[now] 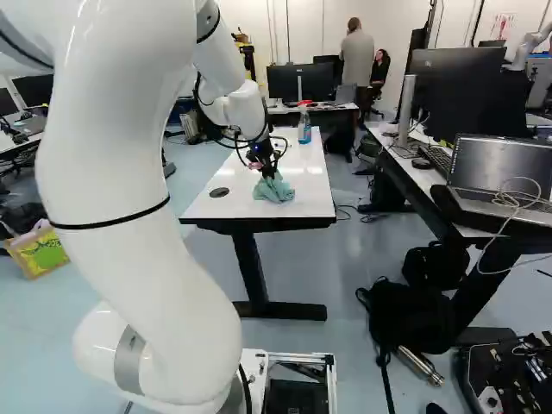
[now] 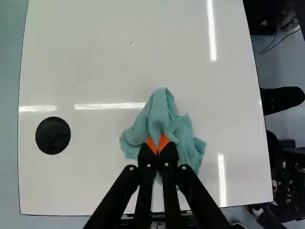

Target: Clean the table with the green towel

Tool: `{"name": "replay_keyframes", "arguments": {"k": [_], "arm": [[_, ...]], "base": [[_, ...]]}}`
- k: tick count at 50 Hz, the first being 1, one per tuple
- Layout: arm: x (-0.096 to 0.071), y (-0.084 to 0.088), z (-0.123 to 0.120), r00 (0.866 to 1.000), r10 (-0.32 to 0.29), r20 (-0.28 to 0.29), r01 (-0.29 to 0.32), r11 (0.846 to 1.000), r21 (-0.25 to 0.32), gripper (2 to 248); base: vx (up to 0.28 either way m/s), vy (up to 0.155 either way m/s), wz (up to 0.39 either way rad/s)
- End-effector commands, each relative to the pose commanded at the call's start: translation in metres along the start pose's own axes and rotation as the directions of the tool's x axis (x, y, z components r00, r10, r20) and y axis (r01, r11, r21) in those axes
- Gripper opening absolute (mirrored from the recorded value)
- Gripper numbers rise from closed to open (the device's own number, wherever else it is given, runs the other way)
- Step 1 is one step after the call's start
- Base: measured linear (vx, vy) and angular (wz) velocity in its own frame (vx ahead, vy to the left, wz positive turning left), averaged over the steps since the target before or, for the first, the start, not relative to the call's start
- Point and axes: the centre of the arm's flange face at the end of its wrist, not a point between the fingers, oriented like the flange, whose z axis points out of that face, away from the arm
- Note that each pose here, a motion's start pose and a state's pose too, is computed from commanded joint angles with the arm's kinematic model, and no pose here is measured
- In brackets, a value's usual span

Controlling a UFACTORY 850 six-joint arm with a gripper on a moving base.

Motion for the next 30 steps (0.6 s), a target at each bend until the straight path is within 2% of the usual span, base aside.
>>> {"name": "replay_keyframes", "arguments": {"k": [30], "arm": [[0.010, -0.054, 0.005, 0.996, -0.088, -0.008, 0.088, 0.995, 0.043, 24]], "base": [[0.000, 0.000, 0.000]]}}
